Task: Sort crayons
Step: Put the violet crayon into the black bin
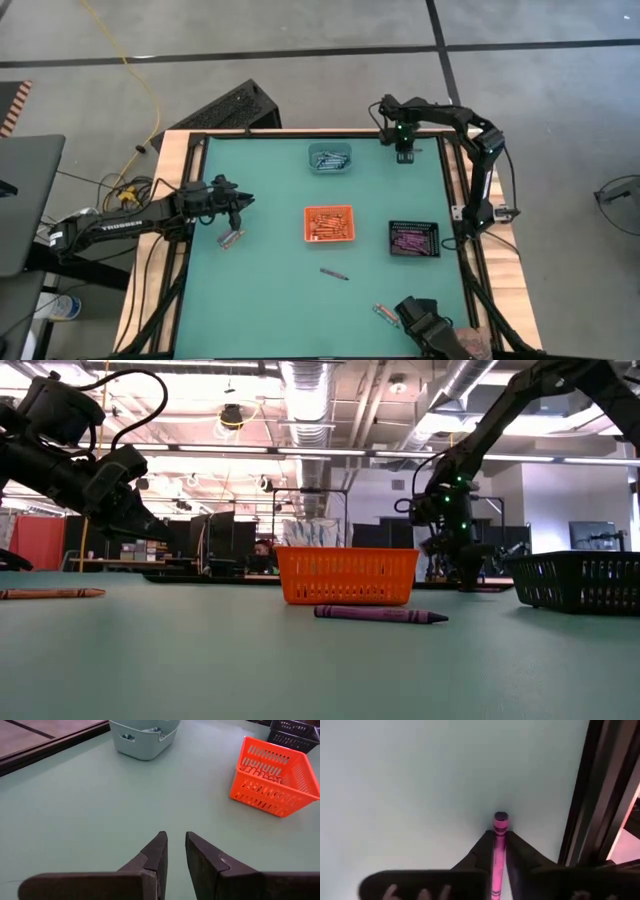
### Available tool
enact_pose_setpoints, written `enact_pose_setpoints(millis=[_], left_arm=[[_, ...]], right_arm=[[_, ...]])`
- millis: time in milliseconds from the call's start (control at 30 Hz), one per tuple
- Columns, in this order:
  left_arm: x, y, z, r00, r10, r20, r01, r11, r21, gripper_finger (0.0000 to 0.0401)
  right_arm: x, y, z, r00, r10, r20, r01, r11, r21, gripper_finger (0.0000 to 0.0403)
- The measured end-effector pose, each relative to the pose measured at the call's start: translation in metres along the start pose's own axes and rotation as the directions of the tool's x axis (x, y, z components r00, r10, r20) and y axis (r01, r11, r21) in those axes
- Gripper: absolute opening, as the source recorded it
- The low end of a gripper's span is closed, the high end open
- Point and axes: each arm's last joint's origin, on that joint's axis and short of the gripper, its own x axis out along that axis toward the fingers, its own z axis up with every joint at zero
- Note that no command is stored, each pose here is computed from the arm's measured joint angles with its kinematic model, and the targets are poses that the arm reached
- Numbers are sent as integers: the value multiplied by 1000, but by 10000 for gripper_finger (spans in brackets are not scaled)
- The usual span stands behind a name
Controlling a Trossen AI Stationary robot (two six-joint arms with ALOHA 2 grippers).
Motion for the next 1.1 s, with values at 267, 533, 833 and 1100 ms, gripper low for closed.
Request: enact_pose_setpoints(millis=[267, 533, 833, 1100], left_arm=[[0, 0, 0, 1000, 0, 0, 0, 1000, 0, 56], [0, 0, 0, 1000, 0, 0, 0, 1000, 0, 56], [0, 0, 0, 1000, 0, 0, 0, 1000, 0, 56], [0, 0, 0, 1000, 0, 0, 0, 1000, 0, 56]], right_arm=[[-62, 15, 9, 983, -91, 161, 94, 995, -15, 6], [-137, 69, 15, 931, -138, 337, 136, 990, 31, 3], [-201, 175, 26, 811, 122, 572, -104, 993, -63, 2], [-205, 265, 12, 911, 127, 392, -138, 990, -2, 1]])
